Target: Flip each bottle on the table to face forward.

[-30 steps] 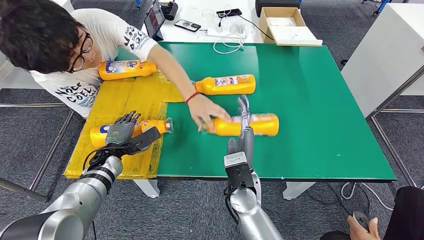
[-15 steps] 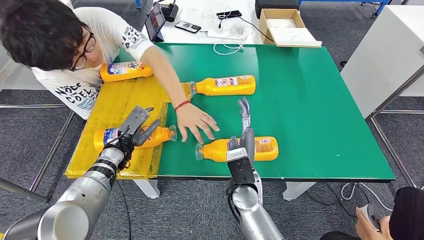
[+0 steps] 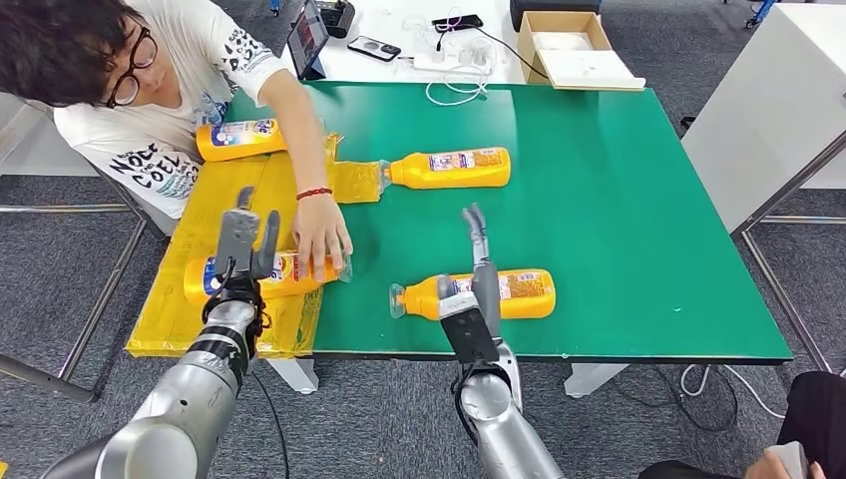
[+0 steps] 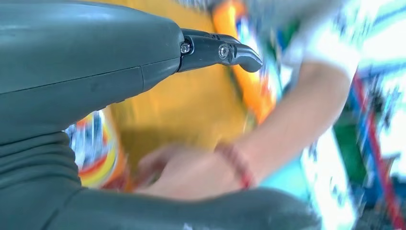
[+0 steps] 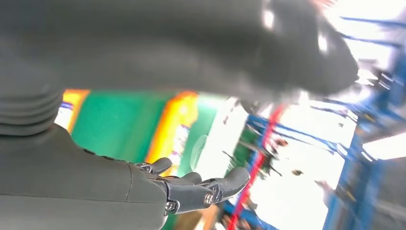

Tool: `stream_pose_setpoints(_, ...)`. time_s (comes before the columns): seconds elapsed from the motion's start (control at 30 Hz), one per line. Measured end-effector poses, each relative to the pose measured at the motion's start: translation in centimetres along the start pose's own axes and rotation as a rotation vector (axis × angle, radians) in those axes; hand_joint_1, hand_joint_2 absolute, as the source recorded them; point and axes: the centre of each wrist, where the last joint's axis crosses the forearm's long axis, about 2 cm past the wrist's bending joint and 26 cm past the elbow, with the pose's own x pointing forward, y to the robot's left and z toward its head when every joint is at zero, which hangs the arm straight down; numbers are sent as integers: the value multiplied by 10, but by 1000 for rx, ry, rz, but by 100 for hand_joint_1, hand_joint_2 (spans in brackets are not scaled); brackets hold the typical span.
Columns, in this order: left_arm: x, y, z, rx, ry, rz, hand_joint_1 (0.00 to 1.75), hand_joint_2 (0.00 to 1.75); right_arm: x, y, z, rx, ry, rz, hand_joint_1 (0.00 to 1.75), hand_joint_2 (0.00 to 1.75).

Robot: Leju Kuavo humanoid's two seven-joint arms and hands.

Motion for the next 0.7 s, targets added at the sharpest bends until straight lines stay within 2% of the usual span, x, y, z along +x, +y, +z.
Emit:
stream_pose_setpoints(0.1, 1, 5, 7, 169, -24, 12, 0, 175, -9, -6, -6, 123, 72, 62, 0, 175)
stream_pose_setpoints(0.2, 6, 7, 15, 243, -68, 12, 0, 175, -19, -21, -15, 218, 115, 156, 0, 175)
stream_pose_setpoints(0.43, 18, 6, 36, 271, -185, -6, 0, 175, -36, -65, -41, 356, 185, 354, 0, 175)
stream_pose_setpoints(0.7, 26, 5, 46, 251, -249, 0, 0, 175, -43, -92, -53, 403, 221, 442, 0, 175)
